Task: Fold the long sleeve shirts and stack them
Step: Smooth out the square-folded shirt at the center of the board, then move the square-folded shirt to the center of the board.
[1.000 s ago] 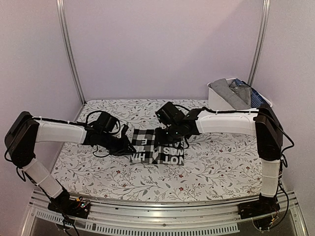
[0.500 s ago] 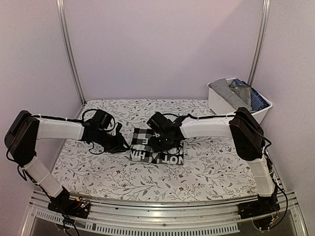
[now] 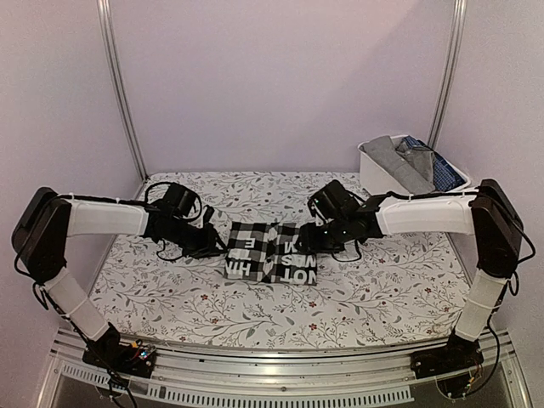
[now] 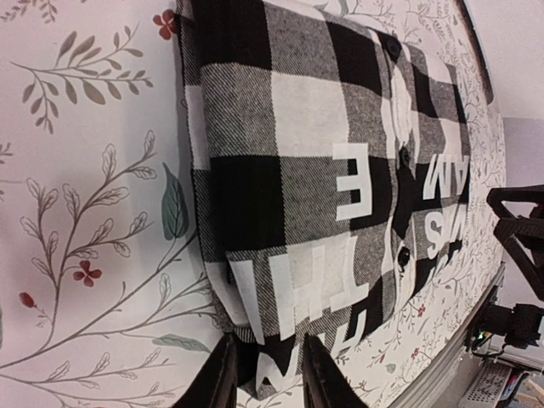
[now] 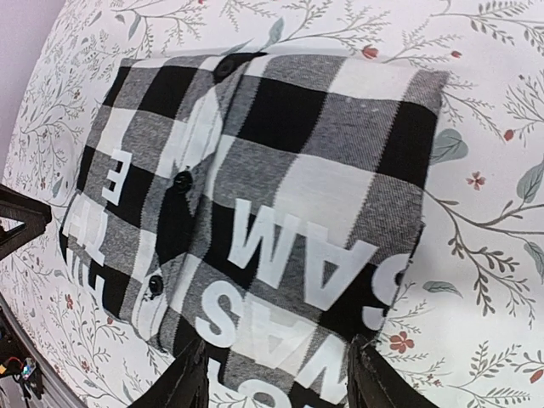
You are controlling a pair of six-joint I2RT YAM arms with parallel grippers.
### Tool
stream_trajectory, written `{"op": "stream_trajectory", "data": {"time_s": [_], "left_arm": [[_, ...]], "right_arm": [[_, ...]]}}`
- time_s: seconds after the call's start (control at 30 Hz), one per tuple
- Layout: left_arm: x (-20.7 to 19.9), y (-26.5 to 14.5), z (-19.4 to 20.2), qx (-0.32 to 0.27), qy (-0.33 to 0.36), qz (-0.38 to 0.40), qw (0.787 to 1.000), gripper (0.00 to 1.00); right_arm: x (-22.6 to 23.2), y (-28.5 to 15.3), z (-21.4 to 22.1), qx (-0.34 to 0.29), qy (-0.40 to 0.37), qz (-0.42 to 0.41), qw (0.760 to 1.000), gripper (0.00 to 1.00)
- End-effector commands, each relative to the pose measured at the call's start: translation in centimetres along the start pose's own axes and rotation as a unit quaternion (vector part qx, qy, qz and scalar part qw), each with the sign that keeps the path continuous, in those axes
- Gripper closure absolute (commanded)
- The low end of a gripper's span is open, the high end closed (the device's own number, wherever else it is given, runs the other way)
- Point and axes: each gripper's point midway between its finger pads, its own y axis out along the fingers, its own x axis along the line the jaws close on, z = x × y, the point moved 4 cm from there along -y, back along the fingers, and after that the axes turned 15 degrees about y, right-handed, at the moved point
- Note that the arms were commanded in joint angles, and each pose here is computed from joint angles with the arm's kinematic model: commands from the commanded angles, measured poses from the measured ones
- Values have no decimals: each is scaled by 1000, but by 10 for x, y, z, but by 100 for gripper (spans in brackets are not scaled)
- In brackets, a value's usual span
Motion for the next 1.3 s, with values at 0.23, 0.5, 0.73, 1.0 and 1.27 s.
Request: {"op": "stream_trajectory", "data": {"time_s": [0.23,0.5,0.73,1.0,1.27], "left_arm": [[1,1,-3,-1,3,3,1000,74],[2,0,-2,-2,2,-2,1000,70],[12,14,-19,-8,-5,9,1000,48],[27,42,-22,12,-26,17,999,41],[31,64,-5,41,-55,36,997,52]], "right_arm": [[-45,9,7,34,119,-112,986,37],[-55,23,10,38,150,-124,980,36],[-62,31,14,44,156,-112,980,39],[-69,33,18,42,160,-99,981,43],[-76,40,21,43,159,-85,983,51]]}}
